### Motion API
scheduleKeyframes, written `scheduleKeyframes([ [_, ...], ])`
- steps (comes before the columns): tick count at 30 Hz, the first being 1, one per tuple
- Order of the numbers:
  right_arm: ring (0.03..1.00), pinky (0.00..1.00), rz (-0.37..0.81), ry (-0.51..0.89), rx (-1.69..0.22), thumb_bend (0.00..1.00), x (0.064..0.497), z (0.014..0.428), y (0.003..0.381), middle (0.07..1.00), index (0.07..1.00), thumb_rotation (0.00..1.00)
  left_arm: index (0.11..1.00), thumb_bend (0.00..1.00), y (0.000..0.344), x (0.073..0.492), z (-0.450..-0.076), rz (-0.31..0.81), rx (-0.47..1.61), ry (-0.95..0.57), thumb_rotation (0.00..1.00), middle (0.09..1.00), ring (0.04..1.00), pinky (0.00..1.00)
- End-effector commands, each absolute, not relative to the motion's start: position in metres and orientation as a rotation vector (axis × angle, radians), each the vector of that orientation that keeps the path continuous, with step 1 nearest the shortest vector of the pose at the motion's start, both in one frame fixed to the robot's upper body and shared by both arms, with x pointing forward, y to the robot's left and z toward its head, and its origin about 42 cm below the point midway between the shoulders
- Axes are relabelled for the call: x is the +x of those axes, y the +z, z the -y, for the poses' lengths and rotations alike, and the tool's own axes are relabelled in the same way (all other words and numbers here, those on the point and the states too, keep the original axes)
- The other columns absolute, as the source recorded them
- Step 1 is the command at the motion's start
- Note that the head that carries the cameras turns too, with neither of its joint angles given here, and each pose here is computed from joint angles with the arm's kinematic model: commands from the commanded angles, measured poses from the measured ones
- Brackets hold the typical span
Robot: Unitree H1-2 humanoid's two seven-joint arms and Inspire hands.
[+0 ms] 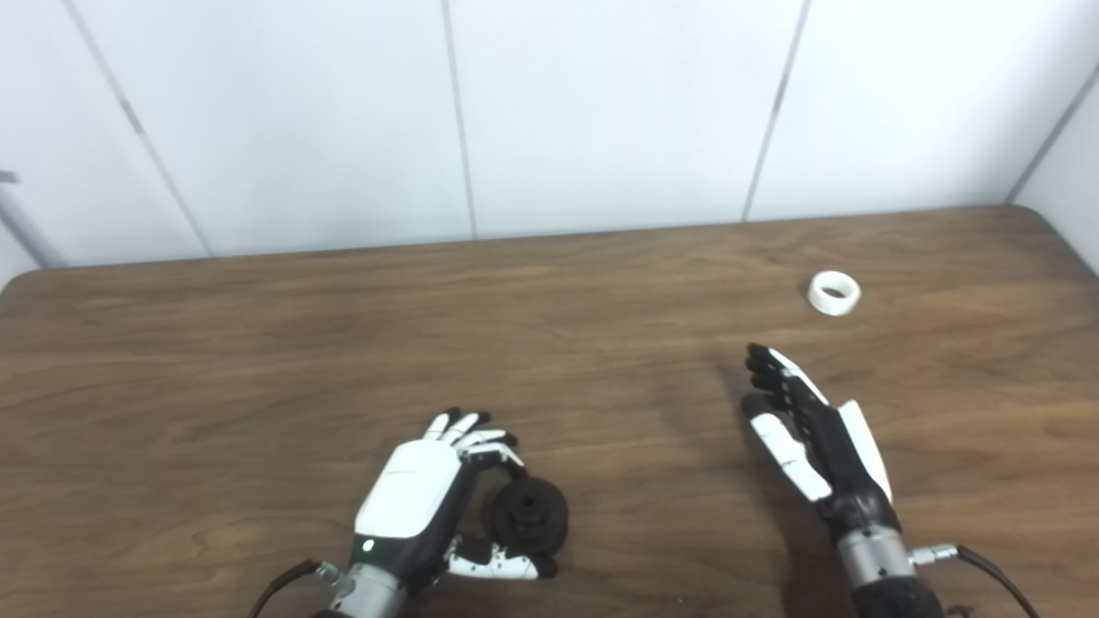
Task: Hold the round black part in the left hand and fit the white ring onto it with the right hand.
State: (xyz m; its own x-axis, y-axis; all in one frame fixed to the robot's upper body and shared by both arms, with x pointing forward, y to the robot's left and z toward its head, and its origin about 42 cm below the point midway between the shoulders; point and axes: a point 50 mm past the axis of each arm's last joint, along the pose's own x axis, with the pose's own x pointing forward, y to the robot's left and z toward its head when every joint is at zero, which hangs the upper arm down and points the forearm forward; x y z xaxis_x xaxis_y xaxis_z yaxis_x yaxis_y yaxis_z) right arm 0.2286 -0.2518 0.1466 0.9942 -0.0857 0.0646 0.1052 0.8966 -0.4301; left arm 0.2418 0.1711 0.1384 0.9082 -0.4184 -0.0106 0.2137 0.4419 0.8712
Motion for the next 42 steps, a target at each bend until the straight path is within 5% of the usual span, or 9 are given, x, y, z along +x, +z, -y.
scheduleKeyframes([
  [1,0.872,0.82,0.09,-0.113,-0.484,0.53,0.231,0.259,0.168,0.883,0.899,0.78,0.484,0.52,0.138,0.239,-0.178,0.193,1.058,-0.4,0.05,0.803,0.933,1.0],
  [6,0.837,0.78,0.1,-0.178,-0.585,0.62,0.245,0.277,0.19,0.861,0.876,0.45,0.484,0.52,0.139,0.239,-0.18,0.195,1.059,-0.402,0.05,0.798,0.926,1.0],
  [11,0.793,0.7,0.096,-0.236,-0.708,0.69,0.262,0.296,0.208,0.822,0.819,0.3,0.484,0.52,0.138,0.24,-0.18,0.203,1.054,-0.405,0.05,0.795,0.919,1.0],
  [15,0.912,0.91,0.08,-0.272,-0.796,0.7,0.274,0.307,0.219,0.874,0.79,0.31,0.484,0.52,0.138,0.239,-0.181,0.197,1.054,-0.409,0.05,0.794,0.922,1.0],
  [27,0.996,0.91,0.047,-0.336,-0.936,0.74,0.332,0.347,0.238,0.953,0.787,0.27,0.484,0.52,0.139,0.235,-0.189,0.185,1.07,-0.411,0.05,0.795,0.916,1.0],
  [42,0.973,0.88,-0.122,-0.321,-1.051,0.77,0.401,0.373,0.242,0.951,0.78,0.31,0.484,0.52,0.138,0.23,-0.198,0.172,1.07,-0.413,0.05,0.793,0.91,1.0],
])
